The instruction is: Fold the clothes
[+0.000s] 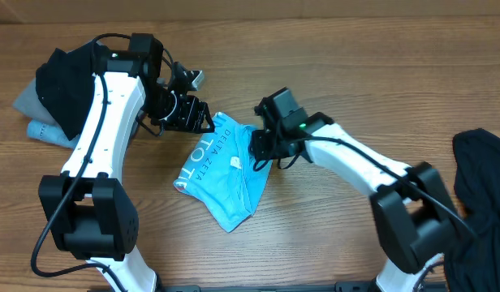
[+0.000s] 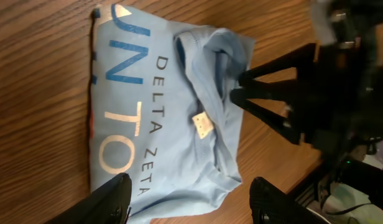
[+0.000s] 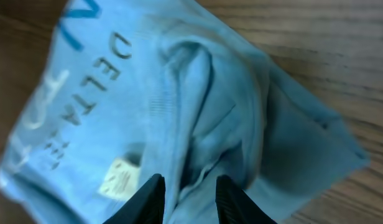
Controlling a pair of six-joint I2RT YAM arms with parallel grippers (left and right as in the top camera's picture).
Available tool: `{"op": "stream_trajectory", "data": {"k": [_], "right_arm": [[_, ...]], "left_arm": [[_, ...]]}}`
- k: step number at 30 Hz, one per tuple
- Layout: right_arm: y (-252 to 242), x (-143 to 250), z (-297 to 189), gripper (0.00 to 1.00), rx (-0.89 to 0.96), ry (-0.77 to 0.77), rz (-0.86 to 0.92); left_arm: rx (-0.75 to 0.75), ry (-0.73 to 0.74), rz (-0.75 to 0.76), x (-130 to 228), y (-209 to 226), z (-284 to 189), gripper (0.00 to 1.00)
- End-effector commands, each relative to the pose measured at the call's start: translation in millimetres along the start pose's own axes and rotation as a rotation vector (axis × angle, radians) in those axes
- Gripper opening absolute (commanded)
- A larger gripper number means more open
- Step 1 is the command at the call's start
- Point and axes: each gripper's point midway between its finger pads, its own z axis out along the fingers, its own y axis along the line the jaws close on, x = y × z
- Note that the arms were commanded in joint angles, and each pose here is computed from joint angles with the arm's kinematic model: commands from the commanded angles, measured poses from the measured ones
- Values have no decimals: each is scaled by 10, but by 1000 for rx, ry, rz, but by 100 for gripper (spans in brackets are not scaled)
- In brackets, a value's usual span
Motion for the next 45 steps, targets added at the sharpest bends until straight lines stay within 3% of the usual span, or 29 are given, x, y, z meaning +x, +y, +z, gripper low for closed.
{"op": "stream_trajectory", "data": {"k": [1,9,11,13,14,25,30,31,32,33,37,42,45], "right_arm": [[47,89,192,38,9,18,-9],[401,206,330,45,-41,20,-92],[355,203,344,34,4,6,-80],[212,185,338,7,83,-11,-72],[168,180,331,4,101,-12,-68],[-150,106,-296,5,140,-1,74],[-122,119,-448,4,119,3,39],[-168,138,-456,13,137,9,46],[-218,158,-468,30,153,18,56],[-255,165,-478,38,160,23,65],[-224,36,-476,52,138,-25,57],[-117,-159,-383,52,101,-98,22],[-201,-132,-185,52,147,-83,16]], "left_arm": [[-57,-13,8,-5,52,-61,66],[-52,10,-6,87,147,135,67],[-48,25,-14,140,174,202,67],[-46,36,-20,182,192,249,66],[-45,41,-23,201,201,271,66],[-43,44,-25,257,274,420,67],[70,38,-15,343,128,710,65],[106,32,3,374,69,833,65],[128,31,16,402,23,916,65],[140,32,22,436,-11,1005,65],[128,42,67,591,-47,1322,57],[84,76,77,746,-3,1473,41],[74,74,78,743,15,1475,41]]}}
